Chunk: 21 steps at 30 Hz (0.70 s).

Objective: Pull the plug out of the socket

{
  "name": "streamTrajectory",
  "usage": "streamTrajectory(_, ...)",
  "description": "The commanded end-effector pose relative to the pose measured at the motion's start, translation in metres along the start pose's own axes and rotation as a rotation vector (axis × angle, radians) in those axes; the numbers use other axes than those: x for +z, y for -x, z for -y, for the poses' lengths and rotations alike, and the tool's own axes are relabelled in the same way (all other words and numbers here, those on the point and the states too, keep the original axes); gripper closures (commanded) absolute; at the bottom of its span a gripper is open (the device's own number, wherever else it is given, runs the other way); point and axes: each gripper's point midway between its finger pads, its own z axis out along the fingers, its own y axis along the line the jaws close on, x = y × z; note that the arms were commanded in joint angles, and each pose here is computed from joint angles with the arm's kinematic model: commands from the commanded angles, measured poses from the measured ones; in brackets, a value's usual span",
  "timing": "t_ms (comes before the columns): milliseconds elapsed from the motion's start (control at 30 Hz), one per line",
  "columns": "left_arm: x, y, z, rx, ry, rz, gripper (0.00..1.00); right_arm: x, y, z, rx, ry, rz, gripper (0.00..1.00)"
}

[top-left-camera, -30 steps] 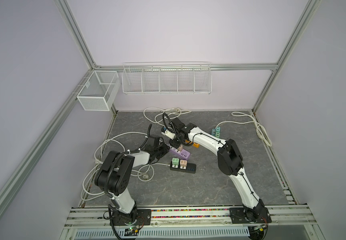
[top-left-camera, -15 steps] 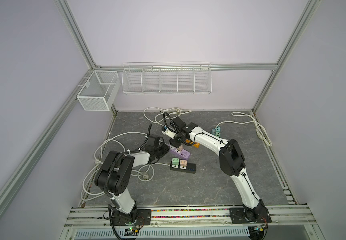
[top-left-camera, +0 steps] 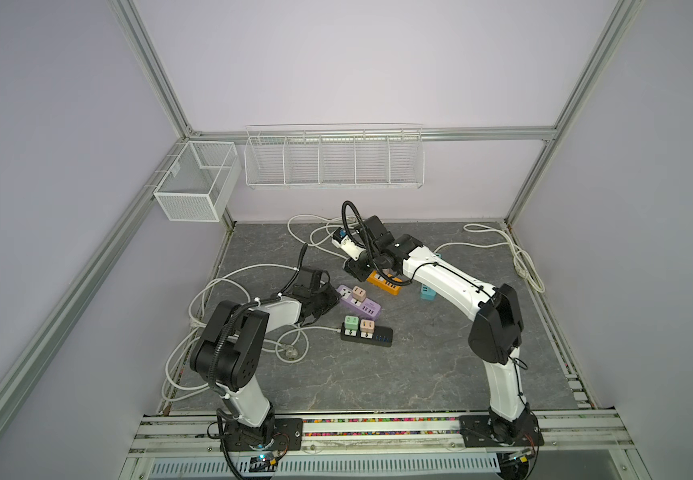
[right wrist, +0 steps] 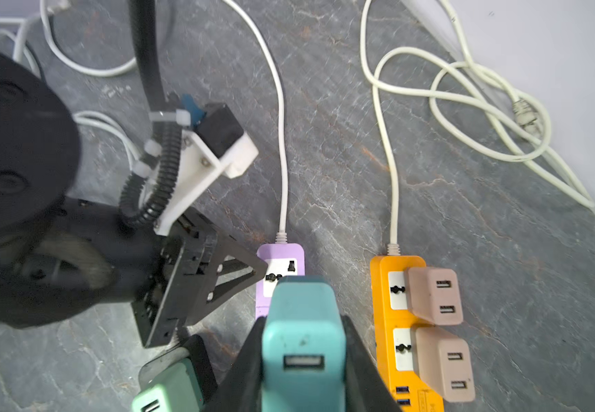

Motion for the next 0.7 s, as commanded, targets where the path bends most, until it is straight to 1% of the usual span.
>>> streamTrajectory(0, -0.016, 0.003, 0.008, 0.015, 0.020, 0.009, 0.71, -0.008, 0.005, 0.000, 0.138, 0.005, 0.042, 0.91)
streamTrajectory(133, -0.036, 0.010, 0.013, 0.026, 0.019, 0.058, 0.69, -0.009, 0.003, -0.002, 0.258, 0.016, 0.060, 0.91)
streamTrajectory(200, -0.048, 0.012, 0.009, 0.029, 0.025, 0.084, 0.68, -0.008, -0.001, -0.003, 0.321, 0.019, 0.066, 0.91)
streamTrajectory(300, -0.062, 0.011, 0.004, 0.025, 0.036, 0.112, 0.66, -0.002, -0.005, -0.006, 0.382, 0.022, 0.063, 0.91)
streamTrajectory(500, -0.085, 0.009, -0.009, 0.016, 0.052, 0.139, 0.65, 0.012, -0.009, -0.022, 0.469, 0.051, 0.053, 0.89)
streamTrajectory(667, -0.103, 0.006, -0.024, 0.011, 0.082, 0.166, 0.63, 0.027, -0.009, -0.041, 0.513, 0.078, 0.064, 0.88)
